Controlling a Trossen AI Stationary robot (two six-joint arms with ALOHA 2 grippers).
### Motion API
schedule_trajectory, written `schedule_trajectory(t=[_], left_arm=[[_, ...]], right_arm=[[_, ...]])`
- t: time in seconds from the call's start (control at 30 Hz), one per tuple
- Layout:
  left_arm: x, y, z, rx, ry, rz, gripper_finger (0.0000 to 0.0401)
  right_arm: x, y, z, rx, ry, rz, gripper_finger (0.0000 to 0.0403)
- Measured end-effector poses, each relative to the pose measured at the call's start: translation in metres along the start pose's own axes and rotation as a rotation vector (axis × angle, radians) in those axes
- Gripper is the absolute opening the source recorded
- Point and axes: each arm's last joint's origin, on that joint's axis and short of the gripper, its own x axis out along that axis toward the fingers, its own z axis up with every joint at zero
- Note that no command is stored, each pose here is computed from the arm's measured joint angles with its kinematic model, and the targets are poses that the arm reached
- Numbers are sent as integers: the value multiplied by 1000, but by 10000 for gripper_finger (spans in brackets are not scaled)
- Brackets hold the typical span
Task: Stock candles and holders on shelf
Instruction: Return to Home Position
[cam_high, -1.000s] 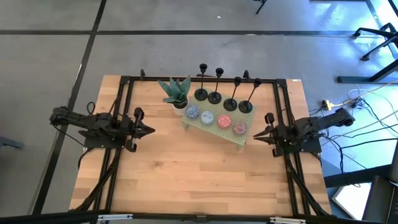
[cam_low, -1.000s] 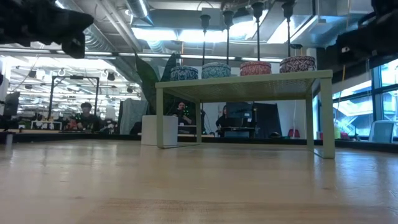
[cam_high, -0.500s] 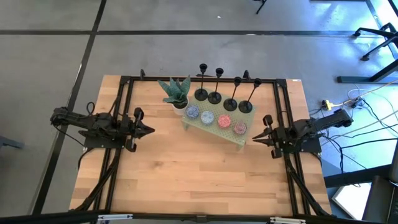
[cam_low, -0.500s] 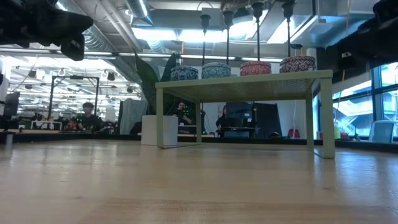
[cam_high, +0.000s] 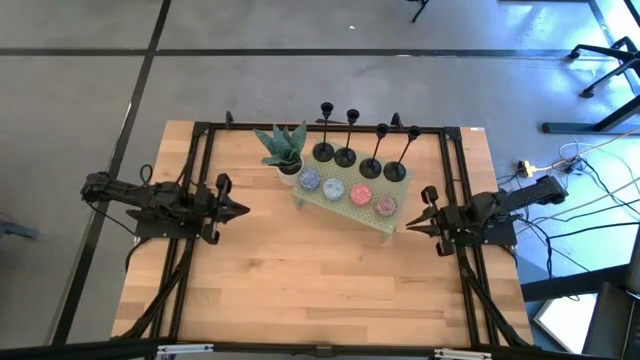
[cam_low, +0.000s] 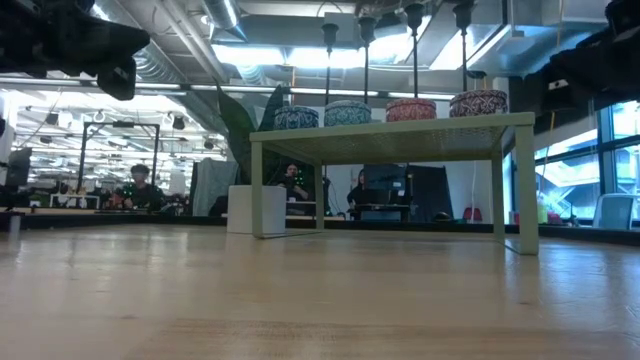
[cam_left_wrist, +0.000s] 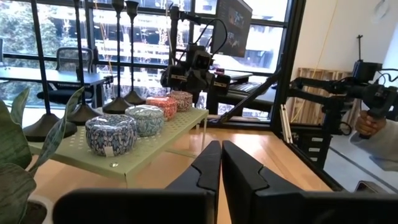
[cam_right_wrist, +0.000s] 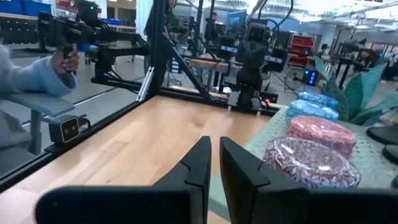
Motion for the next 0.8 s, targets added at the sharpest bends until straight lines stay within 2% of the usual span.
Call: schedule_trajectory(t=[0.17, 0.47, 0.67, 0.8], left_arm=[[2, 1, -16, 11, 2, 1, 12], [2, 1, -16, 11, 11, 18, 13], [2, 3, -24, -40, 84, 64, 9], [2, 3, -25, -28, 93, 39, 9]], right_arm=[[0, 0, 0, -34, -6, 0, 37], [0, 0, 0, -77, -6, 0, 37], [0, 0, 0, -128, -6, -1, 37], [0, 0, 0, -154, -6, 0, 37]])
